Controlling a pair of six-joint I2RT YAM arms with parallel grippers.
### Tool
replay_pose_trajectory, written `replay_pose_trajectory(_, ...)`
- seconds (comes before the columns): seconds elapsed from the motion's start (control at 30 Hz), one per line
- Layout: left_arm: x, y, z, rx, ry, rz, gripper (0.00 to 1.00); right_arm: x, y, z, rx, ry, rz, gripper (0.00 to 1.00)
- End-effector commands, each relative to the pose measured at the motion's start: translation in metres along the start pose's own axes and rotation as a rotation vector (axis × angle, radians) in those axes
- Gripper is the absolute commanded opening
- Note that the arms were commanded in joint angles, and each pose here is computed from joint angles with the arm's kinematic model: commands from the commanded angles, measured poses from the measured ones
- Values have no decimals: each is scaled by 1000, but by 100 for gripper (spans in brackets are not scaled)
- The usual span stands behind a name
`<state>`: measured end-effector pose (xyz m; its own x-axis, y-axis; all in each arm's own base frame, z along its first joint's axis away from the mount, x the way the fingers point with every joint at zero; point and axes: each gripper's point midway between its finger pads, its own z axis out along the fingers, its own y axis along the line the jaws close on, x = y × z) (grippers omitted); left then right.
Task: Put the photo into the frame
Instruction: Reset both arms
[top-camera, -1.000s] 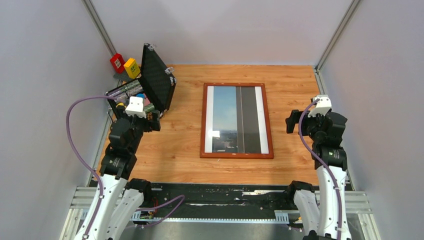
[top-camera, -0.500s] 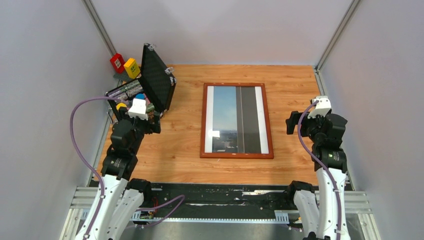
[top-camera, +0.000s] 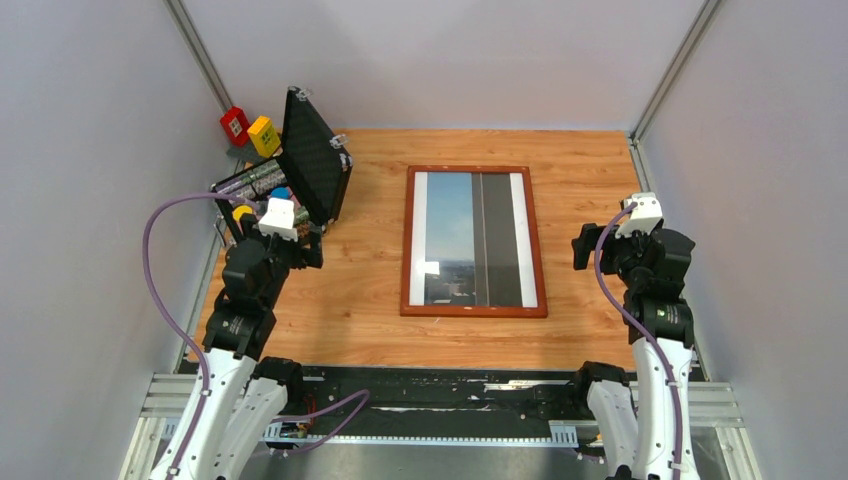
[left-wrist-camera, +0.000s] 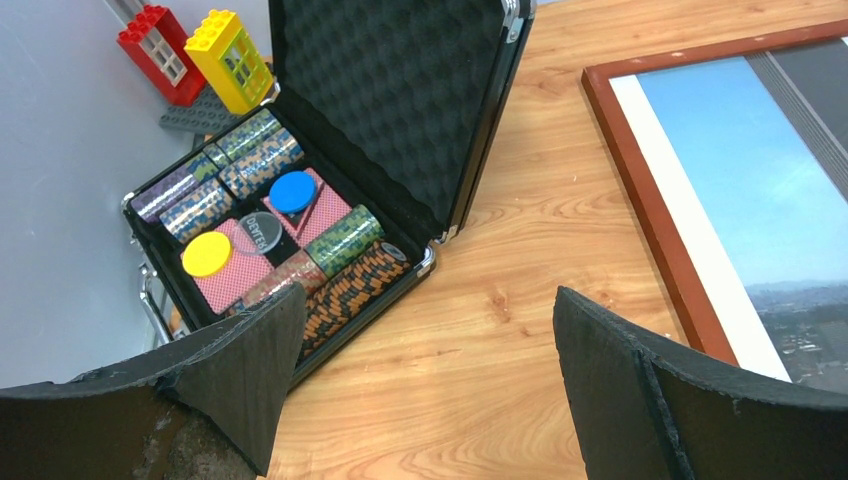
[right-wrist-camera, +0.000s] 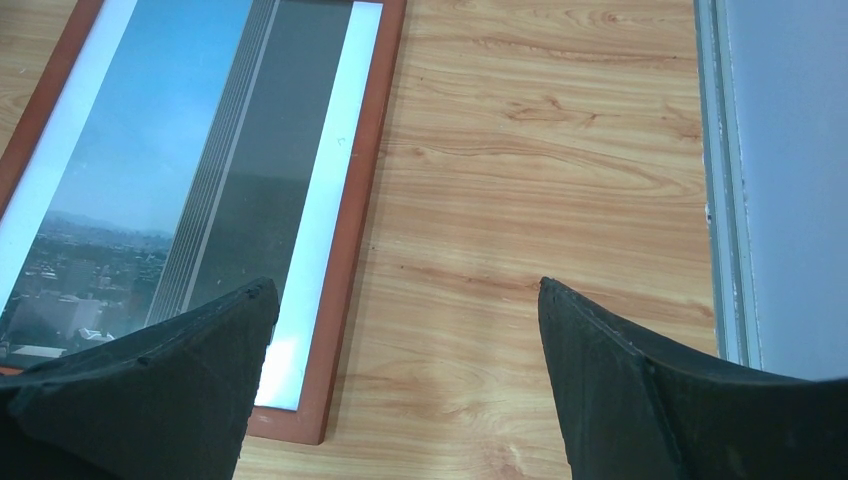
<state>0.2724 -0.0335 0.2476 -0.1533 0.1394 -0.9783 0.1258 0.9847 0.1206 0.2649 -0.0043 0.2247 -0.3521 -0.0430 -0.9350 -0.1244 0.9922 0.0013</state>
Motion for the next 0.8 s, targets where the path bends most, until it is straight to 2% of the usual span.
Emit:
replay_pose_trajectory(0.0,-9,1,1,1,-43,14,100,-10,-2,-1,4,-44,-26,100)
replay_pose_trajectory(0.77,-7,-4,0,30,-43,20,100,-9,-1,0,1,-41,-27,100)
